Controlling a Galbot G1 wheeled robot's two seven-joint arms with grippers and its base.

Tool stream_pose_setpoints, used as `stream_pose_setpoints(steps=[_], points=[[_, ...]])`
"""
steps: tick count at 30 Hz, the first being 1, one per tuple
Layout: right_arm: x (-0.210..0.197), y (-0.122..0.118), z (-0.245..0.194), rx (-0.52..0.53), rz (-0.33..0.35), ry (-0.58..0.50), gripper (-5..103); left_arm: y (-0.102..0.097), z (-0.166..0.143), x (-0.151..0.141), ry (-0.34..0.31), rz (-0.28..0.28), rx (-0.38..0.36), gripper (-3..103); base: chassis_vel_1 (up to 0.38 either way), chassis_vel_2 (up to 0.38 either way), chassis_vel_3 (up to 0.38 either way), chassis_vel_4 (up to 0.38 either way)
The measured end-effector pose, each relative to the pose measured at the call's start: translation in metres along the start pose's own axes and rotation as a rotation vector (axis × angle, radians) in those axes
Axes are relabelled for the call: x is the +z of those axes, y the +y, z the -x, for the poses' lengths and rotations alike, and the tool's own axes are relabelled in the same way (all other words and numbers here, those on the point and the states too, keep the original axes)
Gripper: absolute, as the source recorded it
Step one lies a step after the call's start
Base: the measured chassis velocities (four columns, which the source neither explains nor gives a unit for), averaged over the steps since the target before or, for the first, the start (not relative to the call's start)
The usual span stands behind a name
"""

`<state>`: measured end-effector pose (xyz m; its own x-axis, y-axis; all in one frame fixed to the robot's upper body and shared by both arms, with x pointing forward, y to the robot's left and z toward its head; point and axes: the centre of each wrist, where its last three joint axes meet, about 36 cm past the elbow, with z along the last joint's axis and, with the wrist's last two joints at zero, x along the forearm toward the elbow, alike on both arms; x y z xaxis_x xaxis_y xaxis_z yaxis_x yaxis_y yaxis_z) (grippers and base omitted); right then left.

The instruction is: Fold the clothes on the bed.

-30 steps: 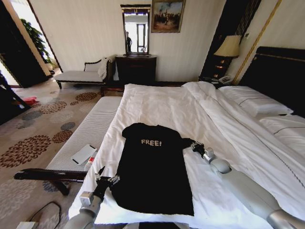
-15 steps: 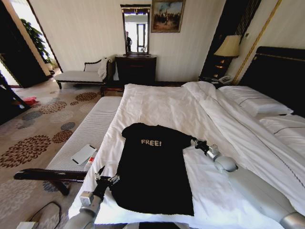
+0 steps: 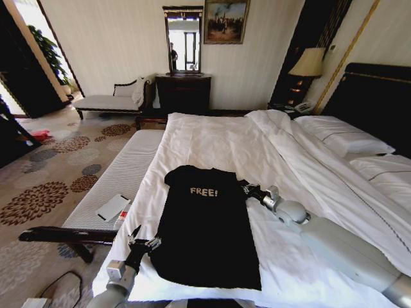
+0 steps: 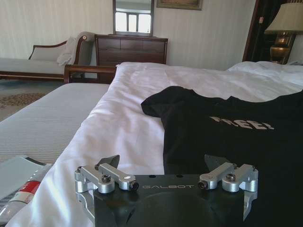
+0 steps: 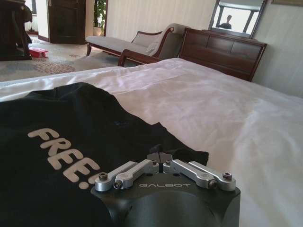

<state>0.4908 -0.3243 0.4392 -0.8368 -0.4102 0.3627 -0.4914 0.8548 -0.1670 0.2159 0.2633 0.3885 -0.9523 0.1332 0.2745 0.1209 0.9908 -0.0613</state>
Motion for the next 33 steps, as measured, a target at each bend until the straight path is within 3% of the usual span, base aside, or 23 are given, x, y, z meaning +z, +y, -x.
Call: stream_pose_setpoints(steps=[4,17,21,23,25,27,29,31,33], points=[[0.002,0.015,0.024,-0.006,0.046,0.022,0,0.001,-0.002,0.000,-0.001,-0.001,-0.003,100,0.000,0.000,0.000,0.000],[0.008,0.053,0.052,0.002,0.084,0.037,-2,0.004,-0.002,0.001,-0.001,-0.001,-0.012,100,0.000,0.000,0.000,0.000],[0.002,0.066,0.043,-0.030,0.082,0.018,14,0.003,0.001,0.001,-0.005,0.003,-0.011,100,0.000,0.000,0.000,0.000],[0.001,0.073,0.037,-0.044,0.044,0.007,25,0.003,0.003,0.000,-0.004,0.010,-0.014,100,0.000,0.000,0.000,0.000],[0.003,0.073,0.035,-0.045,0.011,0.000,25,0.003,0.003,-0.001,-0.002,0.013,-0.015,100,0.000,0.000,0.000,0.000],[0.009,0.072,0.034,-0.037,-0.049,-0.012,36,0.001,0.003,-0.004,-0.004,0.018,-0.013,100,0.000,0.000,0.000,0.000],[0.009,0.072,0.034,-0.035,-0.053,-0.012,36,0.001,0.003,-0.004,-0.004,0.018,-0.013,100,0.000,0.000,0.000,0.000],[0.015,0.064,0.033,-0.005,-0.086,-0.018,51,0.000,0.002,-0.008,-0.009,0.023,-0.017,100,0.000,0.000,0.000,0.000],[0.016,0.060,0.031,0.007,-0.086,-0.023,51,0.001,0.002,-0.009,-0.011,0.027,-0.021,100,0.000,0.000,0.000,0.000]])
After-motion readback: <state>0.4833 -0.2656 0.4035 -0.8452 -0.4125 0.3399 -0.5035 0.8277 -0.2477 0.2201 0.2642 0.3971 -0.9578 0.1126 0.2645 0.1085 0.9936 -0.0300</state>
